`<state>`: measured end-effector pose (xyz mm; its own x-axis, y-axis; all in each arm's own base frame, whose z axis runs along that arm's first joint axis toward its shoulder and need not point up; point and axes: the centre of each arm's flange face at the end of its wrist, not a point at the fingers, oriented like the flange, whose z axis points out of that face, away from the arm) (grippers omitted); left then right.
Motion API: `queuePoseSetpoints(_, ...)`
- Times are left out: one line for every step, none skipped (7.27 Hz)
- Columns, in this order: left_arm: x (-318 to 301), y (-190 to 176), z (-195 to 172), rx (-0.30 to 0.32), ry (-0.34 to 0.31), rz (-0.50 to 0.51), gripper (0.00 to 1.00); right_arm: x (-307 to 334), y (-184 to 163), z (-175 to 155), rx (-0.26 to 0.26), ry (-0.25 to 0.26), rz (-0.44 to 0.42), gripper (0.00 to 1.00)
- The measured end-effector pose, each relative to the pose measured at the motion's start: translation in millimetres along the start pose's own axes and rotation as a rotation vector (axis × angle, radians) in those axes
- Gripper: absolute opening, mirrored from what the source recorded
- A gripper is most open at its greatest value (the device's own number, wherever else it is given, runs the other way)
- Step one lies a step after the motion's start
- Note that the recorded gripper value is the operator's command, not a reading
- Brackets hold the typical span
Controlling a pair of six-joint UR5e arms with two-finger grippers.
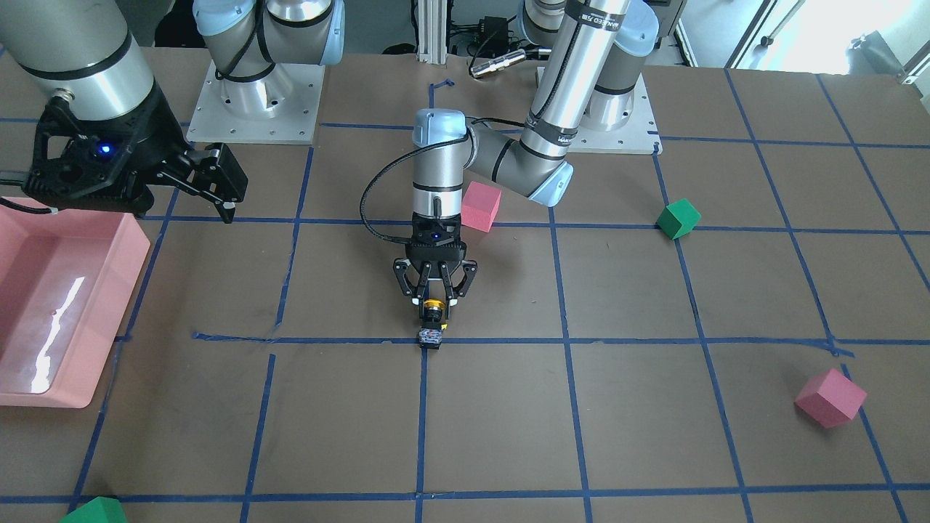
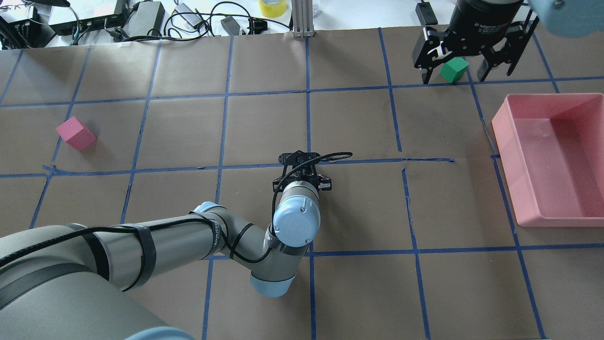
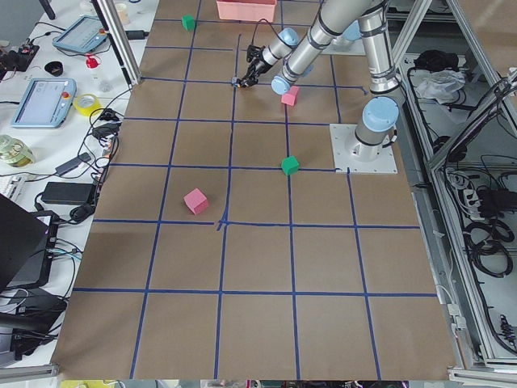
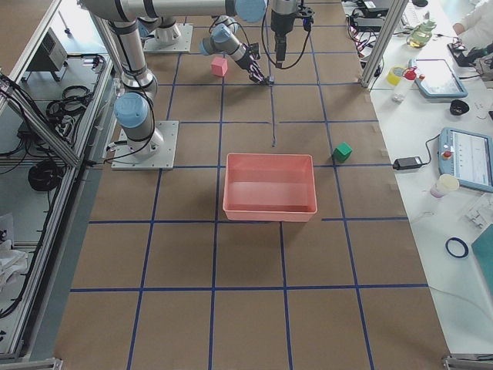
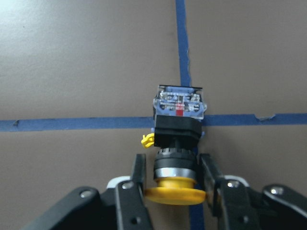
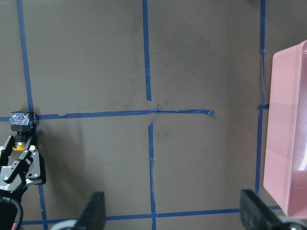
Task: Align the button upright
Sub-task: 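Grasp the switch by its yellow cap with the left gripper and lift, then rotate the switch cap-up and lower it onto the table with the left gripper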
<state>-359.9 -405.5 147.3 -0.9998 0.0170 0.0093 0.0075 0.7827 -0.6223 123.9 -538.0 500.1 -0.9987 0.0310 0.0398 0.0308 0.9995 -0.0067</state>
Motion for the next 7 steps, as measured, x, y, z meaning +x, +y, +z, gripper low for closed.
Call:
queuePoseSetpoints(4, -13, -6, 0.003, 0.006, 0.011, 0.0, 0, 0, 0, 0.0, 0.0, 0.0, 1.0)
queuePoseSetpoints(10, -37, -12, -0.02, 0.003, 0.015, 0.0, 0, 0, 0, 0.001, -0.001, 0.001, 1.0)
queuePoseSetpoints(16, -69, -21, -0.09, -0.015, 0.007, 0.0, 1, 0, 0, 0.001, -0.002, 0.002, 1.0)
queuePoseSetpoints(22, -101, -33, -0.197, -0.035, -0.021, 0.0, 1, 0, -1, 0.003, -0.003, 0.002, 1.0)
queuePoseSetpoints(22, -131, -47, -0.344, -0.041, -0.08, 0.0, 1, 0, -2, 0.005, -0.004, -0.002, 1.0)
queuePoseSetpoints(15, -155, -58, -0.513, -0.012, -0.189, 0.0, 1, 0, -3, 0.007, -0.004, -0.008, 1.0)
queuePoseSetpoints(6, -167, -64, -0.666, 0.029, -0.348, 0.0, 2, 0, -4, 0.008, -0.003, -0.011, 1.0)
